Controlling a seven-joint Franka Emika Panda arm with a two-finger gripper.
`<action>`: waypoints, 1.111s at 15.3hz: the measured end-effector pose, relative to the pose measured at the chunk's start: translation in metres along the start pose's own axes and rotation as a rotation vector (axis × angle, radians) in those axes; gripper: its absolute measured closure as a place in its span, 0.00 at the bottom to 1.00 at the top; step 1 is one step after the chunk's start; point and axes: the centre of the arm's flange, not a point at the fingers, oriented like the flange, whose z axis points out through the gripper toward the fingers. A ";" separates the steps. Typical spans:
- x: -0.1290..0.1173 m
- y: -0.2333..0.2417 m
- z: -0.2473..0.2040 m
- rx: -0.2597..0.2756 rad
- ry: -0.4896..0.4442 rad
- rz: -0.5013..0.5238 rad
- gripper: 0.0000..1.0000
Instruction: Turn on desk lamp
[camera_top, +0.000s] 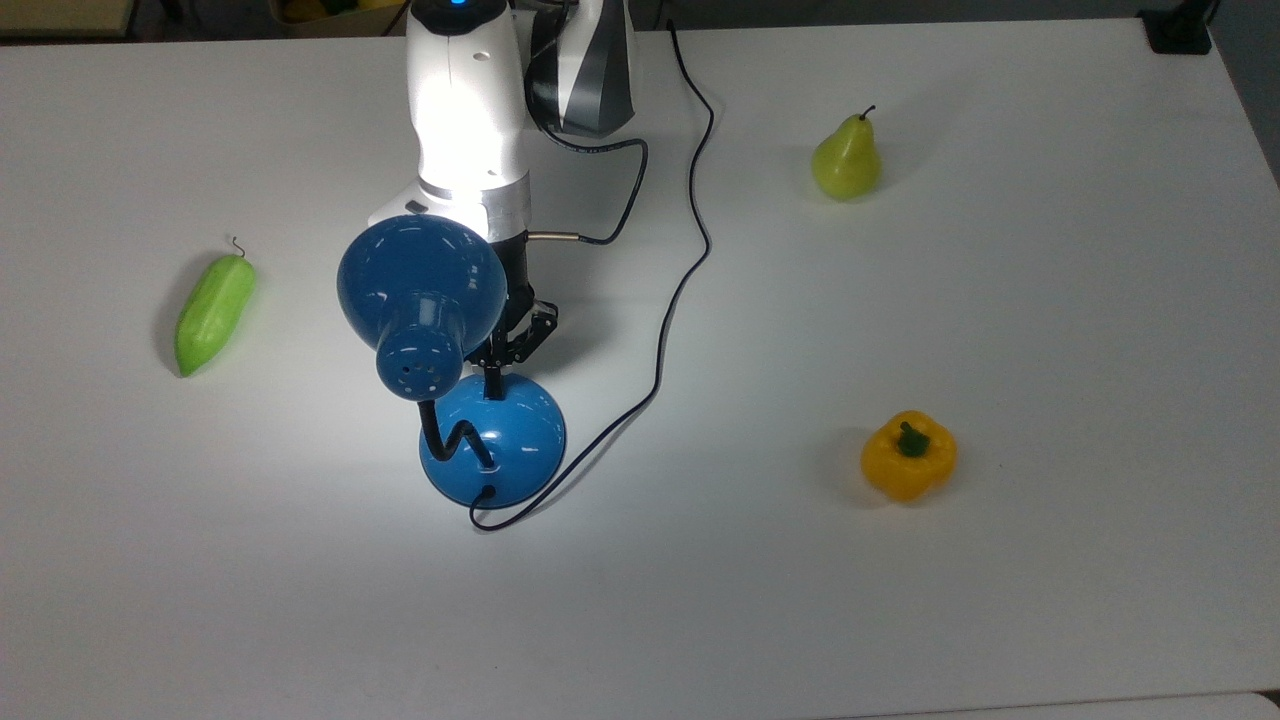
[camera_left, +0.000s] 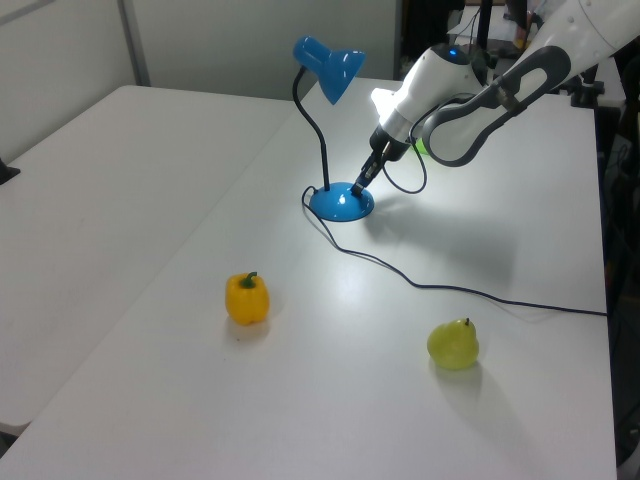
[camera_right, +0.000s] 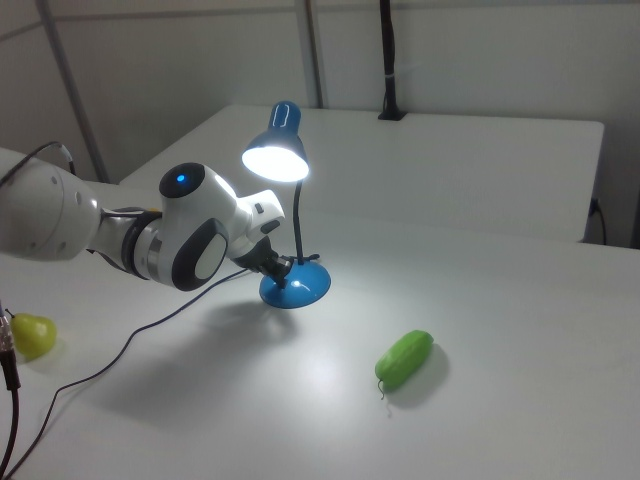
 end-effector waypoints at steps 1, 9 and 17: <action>-0.002 -0.002 -0.003 0.002 -0.010 -0.002 0.99; -0.009 -0.024 -0.100 0.053 -0.427 -0.063 0.84; 0.031 -0.024 -0.237 0.035 -0.614 0.045 0.04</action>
